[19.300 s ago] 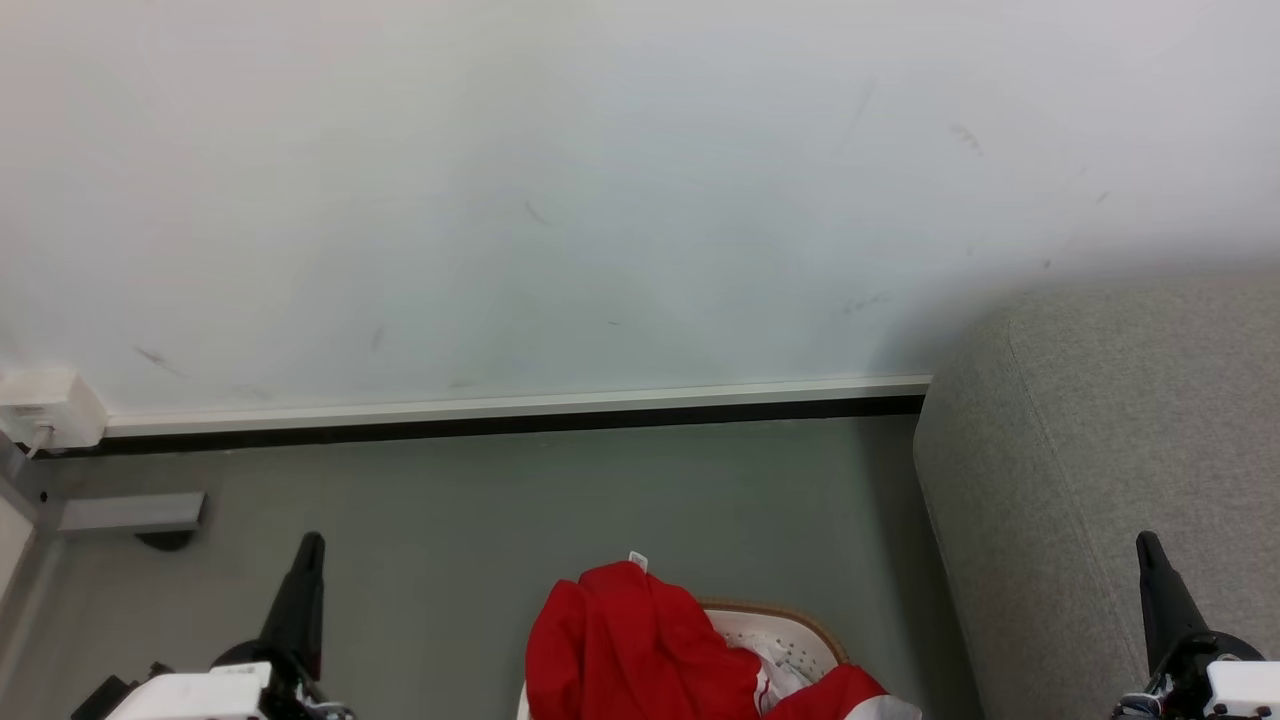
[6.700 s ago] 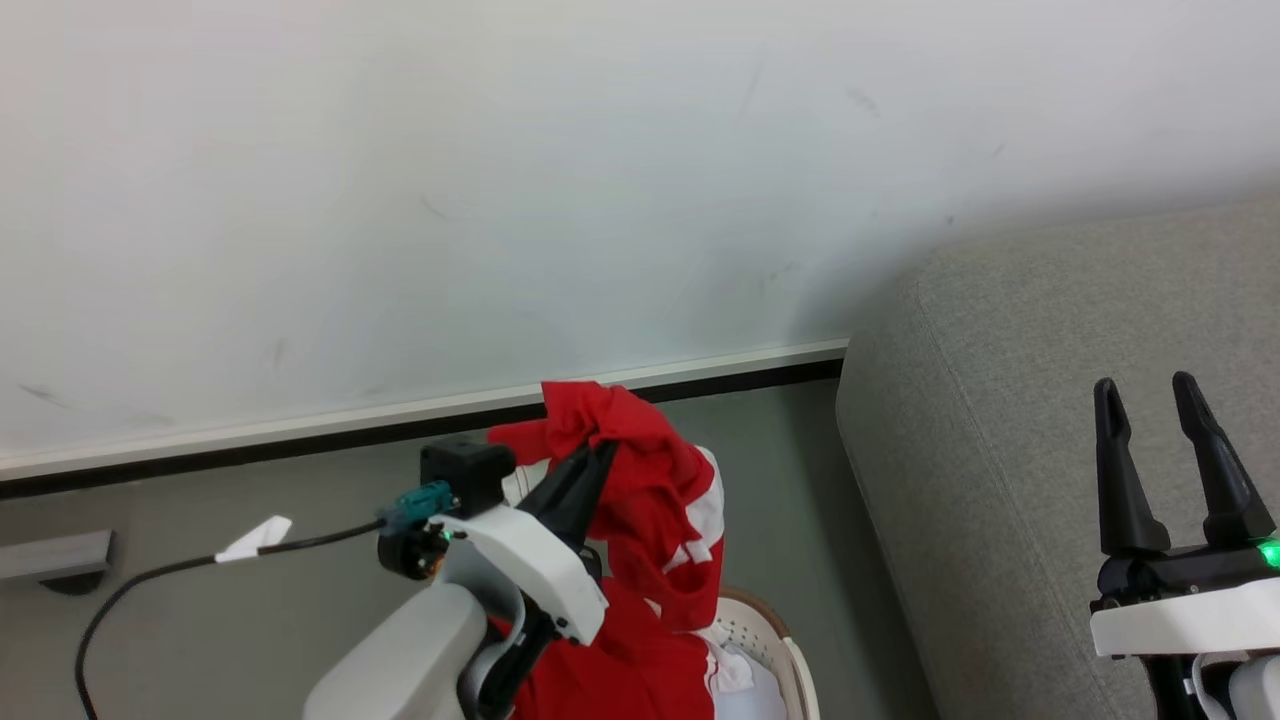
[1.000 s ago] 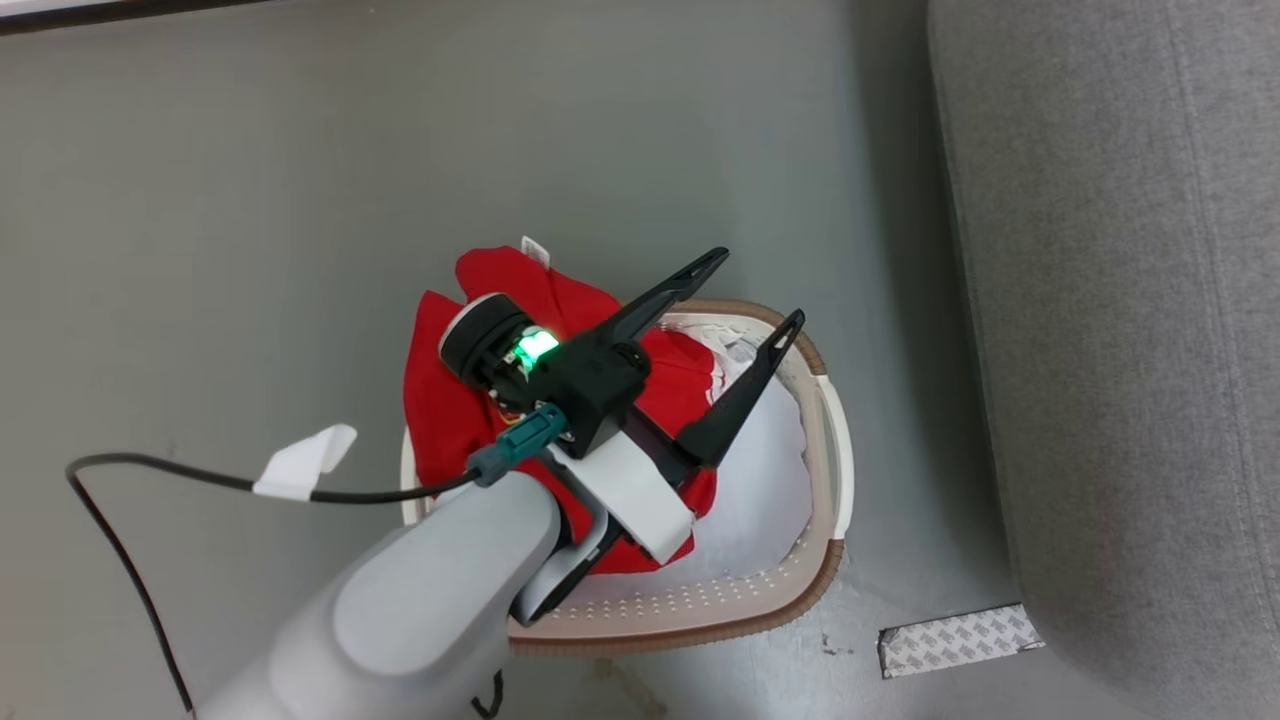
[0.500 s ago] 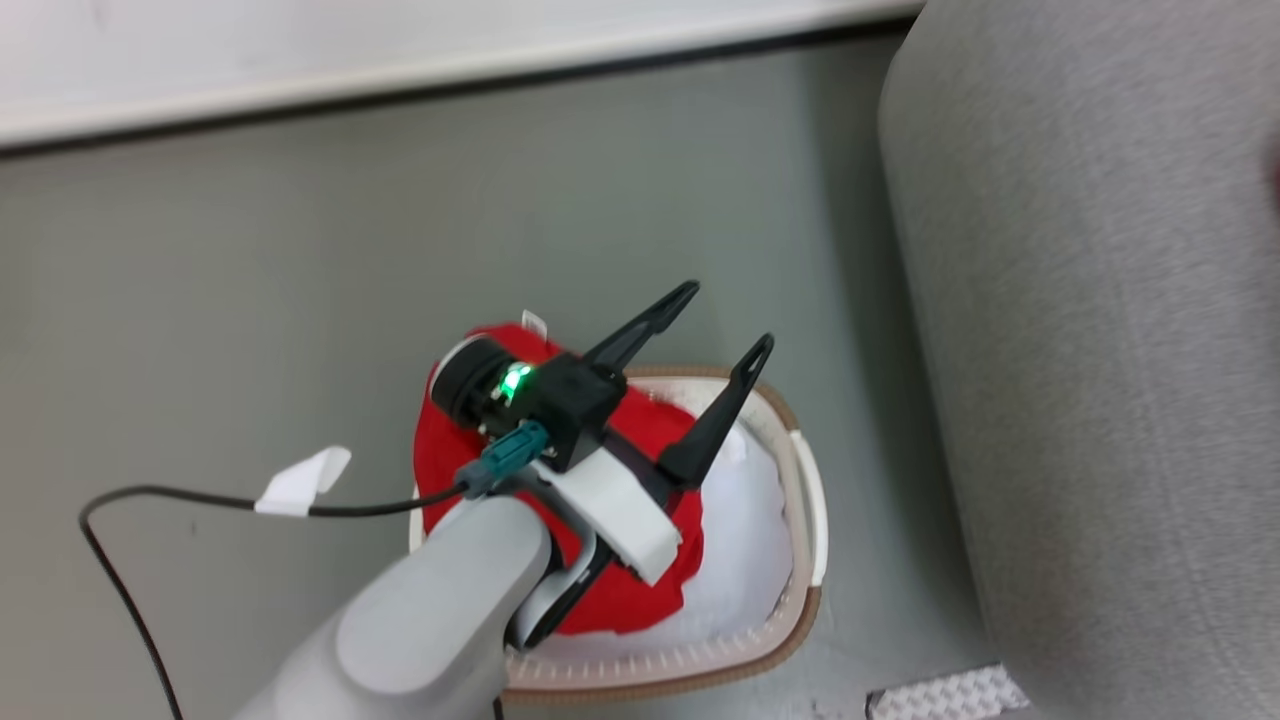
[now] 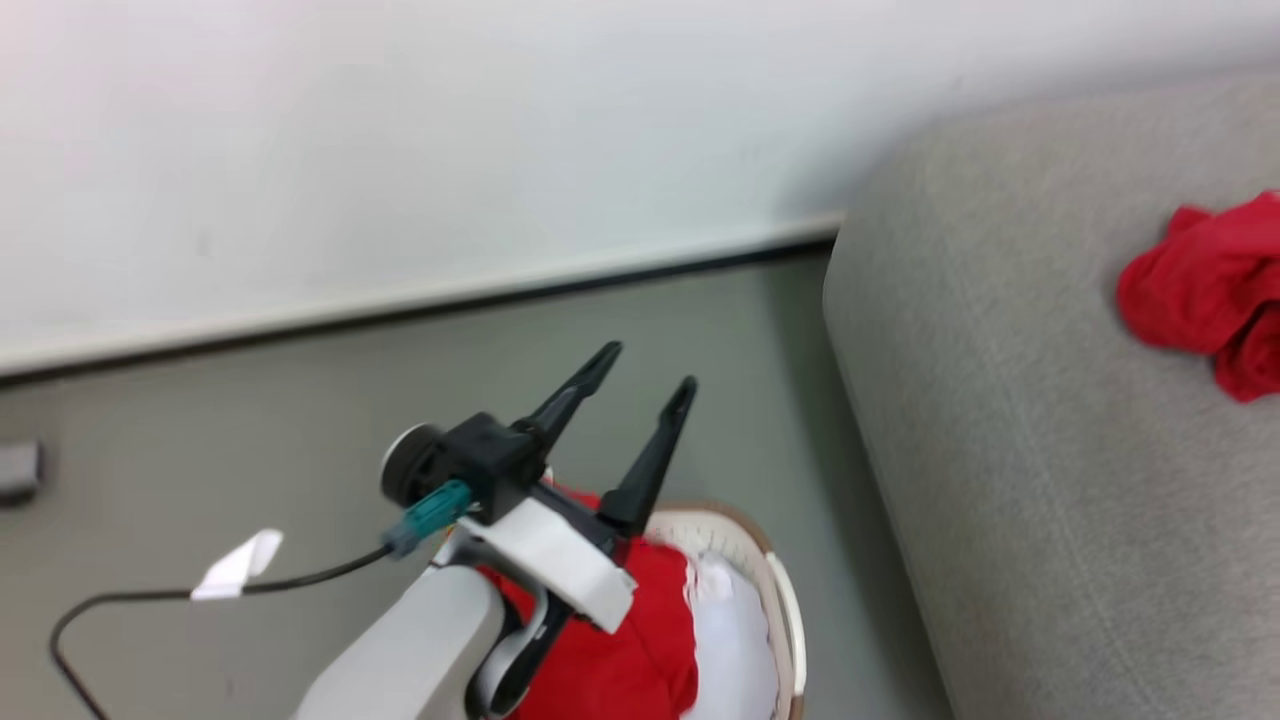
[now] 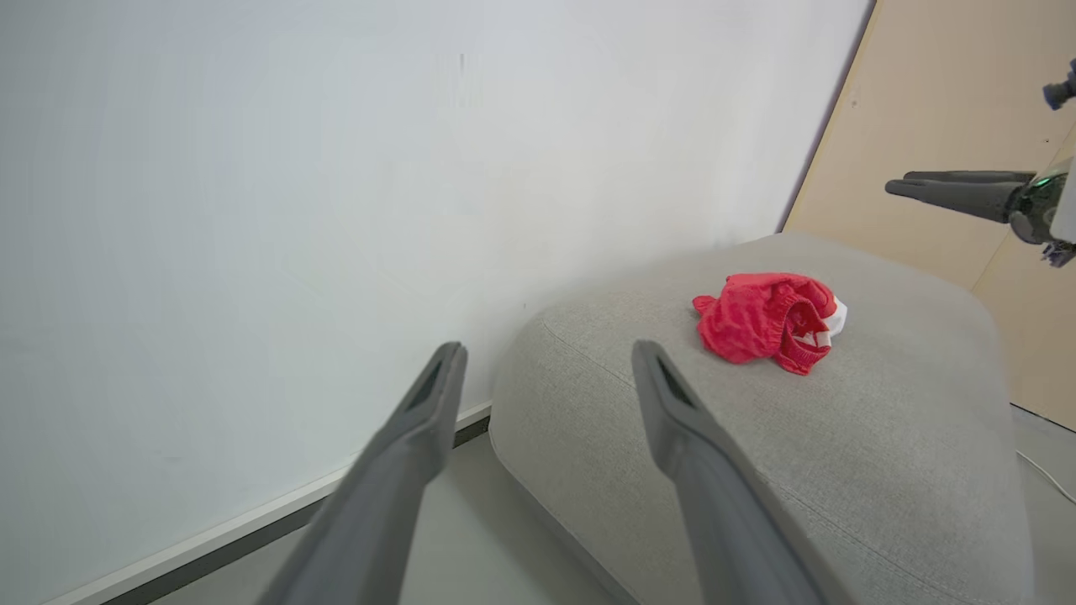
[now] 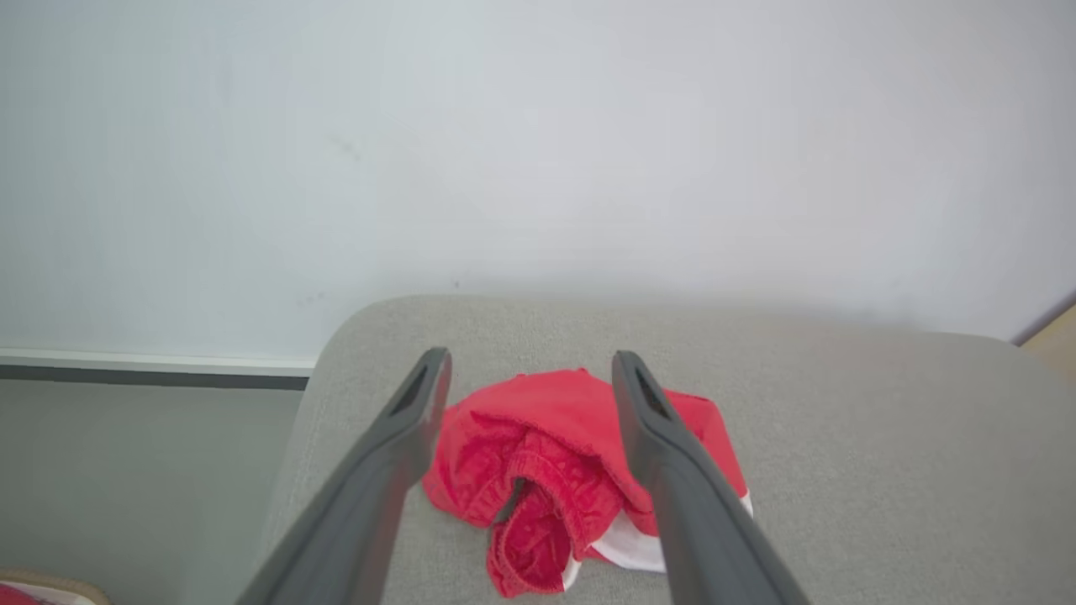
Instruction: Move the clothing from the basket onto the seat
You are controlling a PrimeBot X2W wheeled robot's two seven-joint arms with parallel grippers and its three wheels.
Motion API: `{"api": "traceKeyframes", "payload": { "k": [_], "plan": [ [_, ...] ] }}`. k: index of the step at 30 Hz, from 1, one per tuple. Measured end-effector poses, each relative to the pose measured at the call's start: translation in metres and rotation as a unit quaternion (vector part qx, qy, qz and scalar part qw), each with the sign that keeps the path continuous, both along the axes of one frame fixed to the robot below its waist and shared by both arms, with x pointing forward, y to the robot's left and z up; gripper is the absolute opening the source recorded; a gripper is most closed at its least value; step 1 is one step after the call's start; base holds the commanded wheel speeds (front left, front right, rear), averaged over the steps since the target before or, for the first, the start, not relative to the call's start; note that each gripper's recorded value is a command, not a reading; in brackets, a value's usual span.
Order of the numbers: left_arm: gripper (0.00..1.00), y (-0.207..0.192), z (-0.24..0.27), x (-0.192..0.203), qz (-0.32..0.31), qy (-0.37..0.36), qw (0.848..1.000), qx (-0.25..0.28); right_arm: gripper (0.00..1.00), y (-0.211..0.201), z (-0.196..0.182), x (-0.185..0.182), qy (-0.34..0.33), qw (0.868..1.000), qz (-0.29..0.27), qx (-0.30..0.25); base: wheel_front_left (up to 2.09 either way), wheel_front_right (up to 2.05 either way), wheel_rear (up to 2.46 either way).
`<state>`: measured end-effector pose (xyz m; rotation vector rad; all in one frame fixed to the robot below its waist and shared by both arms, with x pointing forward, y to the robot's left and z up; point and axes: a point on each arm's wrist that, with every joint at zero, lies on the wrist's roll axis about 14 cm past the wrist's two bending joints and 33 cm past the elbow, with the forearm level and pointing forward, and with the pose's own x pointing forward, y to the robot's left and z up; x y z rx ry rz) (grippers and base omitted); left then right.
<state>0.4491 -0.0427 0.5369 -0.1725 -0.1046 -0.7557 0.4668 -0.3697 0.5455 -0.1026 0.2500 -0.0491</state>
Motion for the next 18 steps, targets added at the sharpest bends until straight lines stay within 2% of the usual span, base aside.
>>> {"api": "traceKeyframes", "payload": {
  "k": [5,9,18],
  "plan": [
    [1.0,0.023,0.029,-0.007,0.043,-0.029,0.999,-0.008,1.0,0.03,0.058,-0.006,-0.094,0.995,0.046,0.002,0.0,0.0,0.0],
    [1.0,0.05,0.043,-0.008,0.089,-0.043,0.995,-0.012,1.0,0.055,0.087,-0.013,-0.153,0.985,0.073,0.028,0.0,0.0,0.0],
    [1.0,0.118,0.042,-0.021,0.189,-0.036,0.981,-0.013,1.0,0.109,0.098,-0.032,-0.234,0.963,0.118,0.071,0.0,0.0,0.0]
  ]
}}
